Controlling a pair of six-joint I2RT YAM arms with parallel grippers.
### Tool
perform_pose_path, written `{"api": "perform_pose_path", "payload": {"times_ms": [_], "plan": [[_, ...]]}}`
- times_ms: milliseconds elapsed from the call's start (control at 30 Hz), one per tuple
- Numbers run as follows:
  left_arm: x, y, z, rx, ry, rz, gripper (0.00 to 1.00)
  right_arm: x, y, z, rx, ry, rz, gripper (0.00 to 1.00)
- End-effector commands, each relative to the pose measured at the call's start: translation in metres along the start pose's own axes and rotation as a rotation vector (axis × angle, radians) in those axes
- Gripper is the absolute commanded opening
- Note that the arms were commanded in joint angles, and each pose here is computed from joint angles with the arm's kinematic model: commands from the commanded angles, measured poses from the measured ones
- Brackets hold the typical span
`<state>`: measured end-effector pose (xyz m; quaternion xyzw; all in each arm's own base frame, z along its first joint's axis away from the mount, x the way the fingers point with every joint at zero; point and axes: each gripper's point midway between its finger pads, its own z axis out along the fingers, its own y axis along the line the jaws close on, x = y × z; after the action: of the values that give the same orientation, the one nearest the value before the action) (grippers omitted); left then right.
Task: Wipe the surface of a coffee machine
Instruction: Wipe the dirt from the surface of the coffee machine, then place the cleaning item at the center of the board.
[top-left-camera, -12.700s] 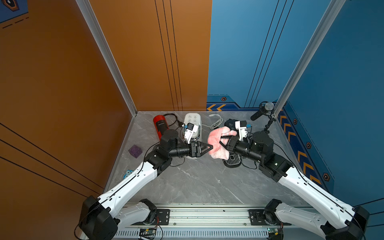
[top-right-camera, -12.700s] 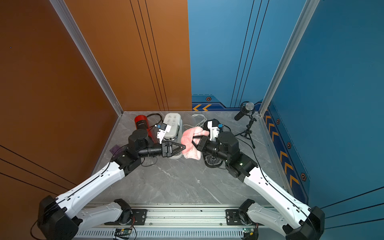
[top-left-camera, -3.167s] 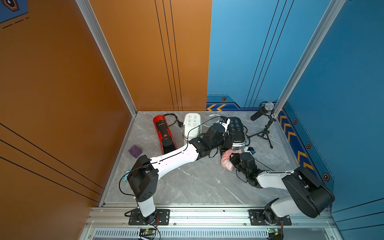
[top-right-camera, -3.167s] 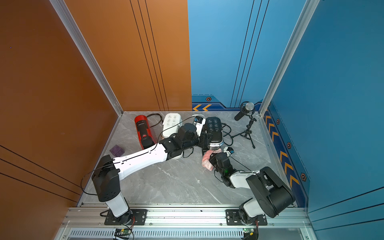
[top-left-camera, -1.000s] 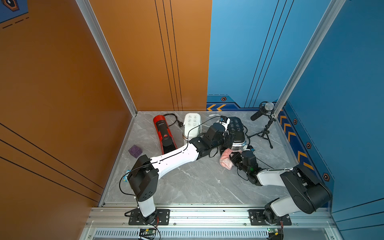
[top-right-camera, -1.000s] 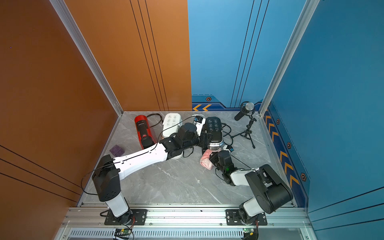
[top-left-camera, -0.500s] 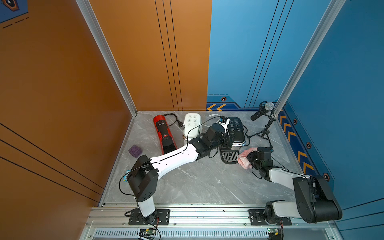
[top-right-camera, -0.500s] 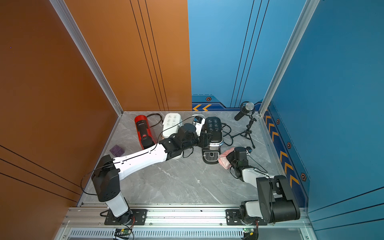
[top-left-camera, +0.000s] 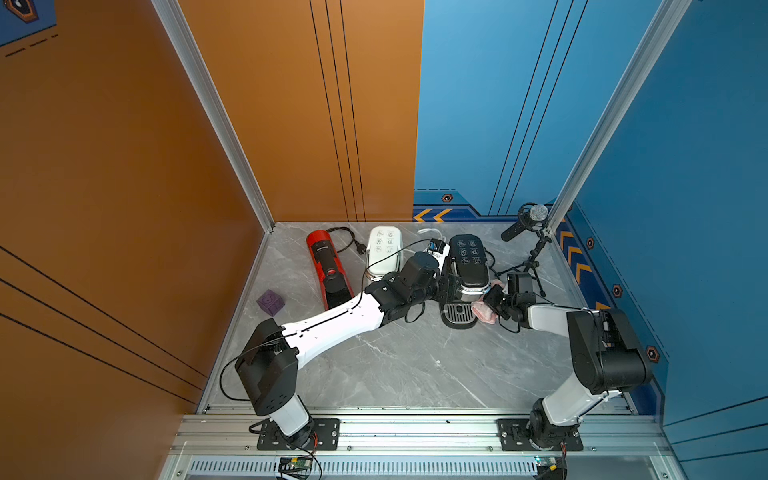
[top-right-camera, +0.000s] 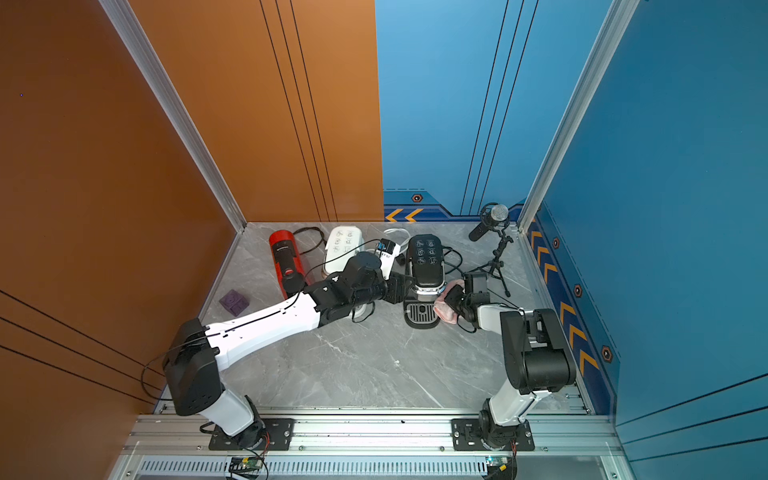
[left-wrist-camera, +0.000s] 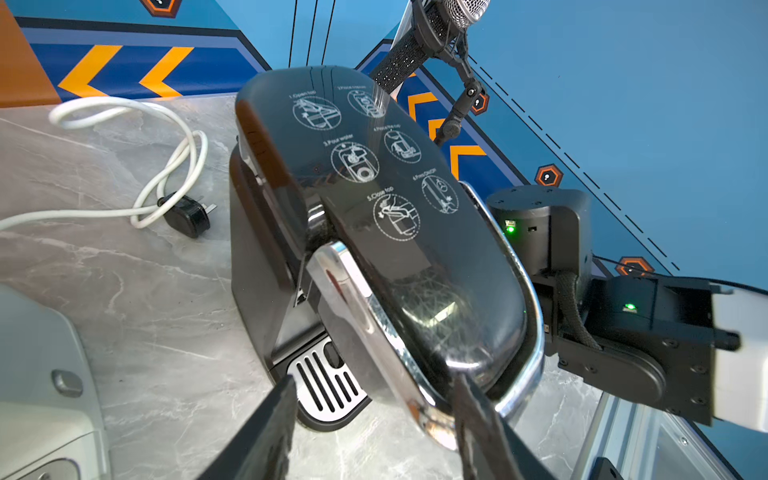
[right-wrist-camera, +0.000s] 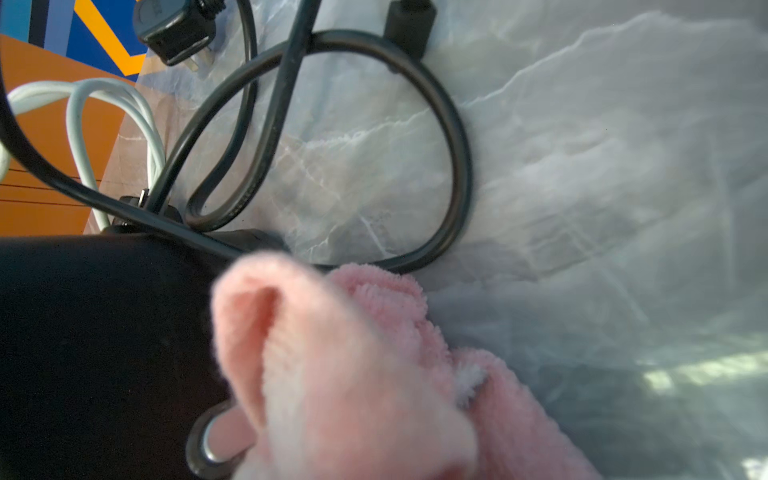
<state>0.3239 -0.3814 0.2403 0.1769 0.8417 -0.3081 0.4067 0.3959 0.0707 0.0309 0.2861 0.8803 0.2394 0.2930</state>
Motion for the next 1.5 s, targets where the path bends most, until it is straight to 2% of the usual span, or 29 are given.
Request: {"api": "perform_pose_path", "payload": {"times_ms": [0, 267, 633, 733, 933, 967, 1033, 1200, 1333, 1467], "plan": [[0.087, 0.051, -0.008, -0.167, 0.320, 0.043, 0.63, 0.043, 0.008, 0.013, -0.025, 0.138, -0.040, 0.00], [0.079, 0.056, -0.043, -0.179, 0.274, 0.041, 0.70, 0.057, 0.021, 0.017, -0.030, 0.157, -0.073, 0.00], [0.077, 0.065, -0.059, -0.180, 0.258, 0.014, 0.70, 0.049, 0.016, 0.002, 0.012, 0.127, -0.090, 0.00], [0.074, 0.062, -0.070, -0.177, 0.246, 0.019, 0.70, 0.047, 0.008, -0.008, 0.069, 0.125, -0.081, 0.00], [0.070, 0.063, -0.112, -0.181, 0.170, -0.003, 0.71, 0.051, -0.008, -0.051, 0.162, 0.087, -0.086, 0.01], [0.065, 0.062, -0.121, -0.179, 0.148, -0.004, 0.71, 0.056, -0.009, -0.060, 0.164, 0.089, -0.085, 0.01], [0.076, 0.071, -0.131, -0.209, 0.155, -0.007, 0.71, 0.070, -0.002, -0.073, 0.136, 0.104, -0.085, 0.01], [0.072, 0.095, -0.163, -0.317, 0.055, -0.035, 0.72, 0.129, 0.031, -0.101, 0.049, 0.108, -0.204, 0.07], [0.072, 0.121, -0.189, -0.424, -0.021, -0.077, 0.75, 0.168, 0.052, -0.110, 0.009, 0.105, -0.312, 0.16], [0.075, 0.138, -0.201, -0.485, -0.035, -0.100, 0.80, 0.198, 0.075, -0.101, -0.014, 0.176, -0.431, 0.36]]}}
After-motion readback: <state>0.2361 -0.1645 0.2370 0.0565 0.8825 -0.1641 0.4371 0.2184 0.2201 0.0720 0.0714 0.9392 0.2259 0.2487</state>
